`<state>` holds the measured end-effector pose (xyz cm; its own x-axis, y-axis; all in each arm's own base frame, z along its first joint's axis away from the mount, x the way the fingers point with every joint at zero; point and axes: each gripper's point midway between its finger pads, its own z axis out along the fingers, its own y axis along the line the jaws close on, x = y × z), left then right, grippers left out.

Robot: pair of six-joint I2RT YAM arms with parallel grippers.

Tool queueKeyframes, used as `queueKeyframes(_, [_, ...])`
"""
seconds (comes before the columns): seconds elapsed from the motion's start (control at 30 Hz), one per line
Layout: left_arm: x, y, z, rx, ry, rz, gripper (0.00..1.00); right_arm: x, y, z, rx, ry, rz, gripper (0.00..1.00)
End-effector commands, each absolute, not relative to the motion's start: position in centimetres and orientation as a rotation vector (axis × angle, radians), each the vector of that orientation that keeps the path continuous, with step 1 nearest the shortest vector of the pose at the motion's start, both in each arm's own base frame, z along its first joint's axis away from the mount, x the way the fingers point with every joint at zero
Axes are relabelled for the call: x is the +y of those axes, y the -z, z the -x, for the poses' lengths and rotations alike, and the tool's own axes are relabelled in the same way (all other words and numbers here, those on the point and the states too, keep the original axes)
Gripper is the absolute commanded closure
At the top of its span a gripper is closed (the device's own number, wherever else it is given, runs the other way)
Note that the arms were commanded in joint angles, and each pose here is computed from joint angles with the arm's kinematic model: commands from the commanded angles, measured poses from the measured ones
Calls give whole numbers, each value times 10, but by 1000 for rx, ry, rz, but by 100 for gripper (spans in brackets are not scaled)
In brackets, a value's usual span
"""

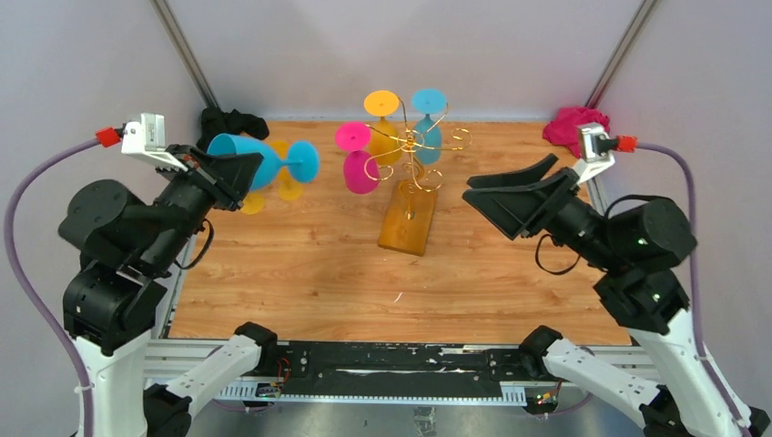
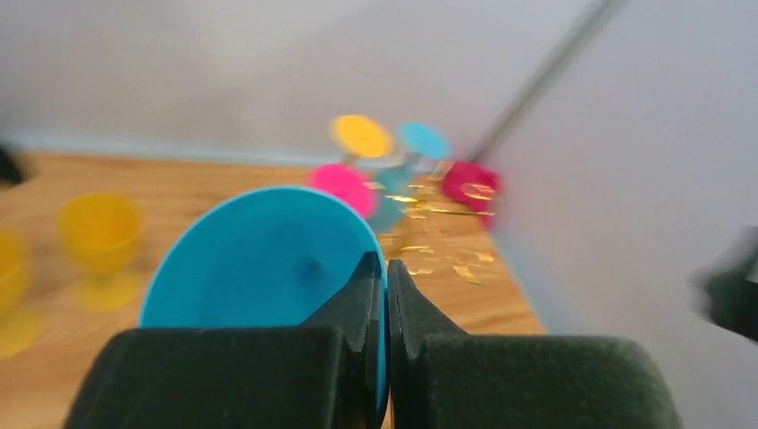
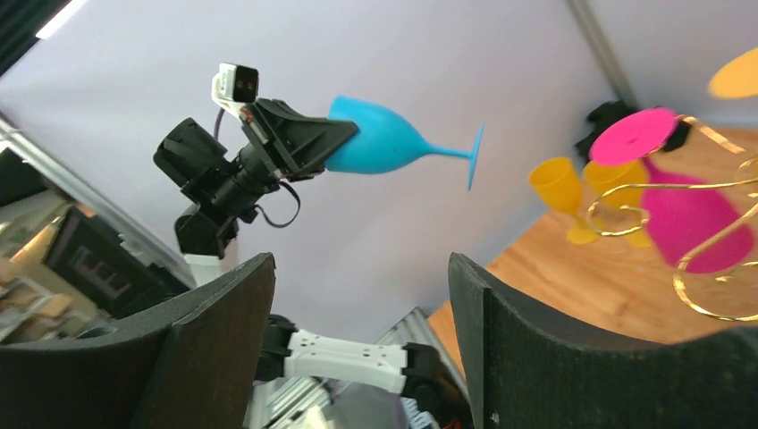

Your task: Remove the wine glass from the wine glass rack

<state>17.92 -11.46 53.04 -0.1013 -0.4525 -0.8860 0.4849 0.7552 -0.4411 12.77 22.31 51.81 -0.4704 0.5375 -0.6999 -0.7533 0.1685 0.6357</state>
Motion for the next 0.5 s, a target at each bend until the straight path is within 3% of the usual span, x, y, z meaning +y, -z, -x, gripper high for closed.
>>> queueKeyframes(0.0, [-26, -428, -208, 1836, 166, 288, 100, 199, -493, -145, 1491, -1235, 218, 25])
queueKeyframes(0.13, [-9, -382, -211, 2018, -47, 316, 100, 192, -484, -156, 1555, -1120, 213, 27])
queueKeyframes(0.33, [-24, -299, -232, 2245, -125, 324, 100, 192, -463, -172, 1640, -984, 261, 23])
queueKeyframes(0.47, [-52, -273, -269, 2277, -16, 305, 100, 188, -452, -180, 1651, -915, 270, 20])
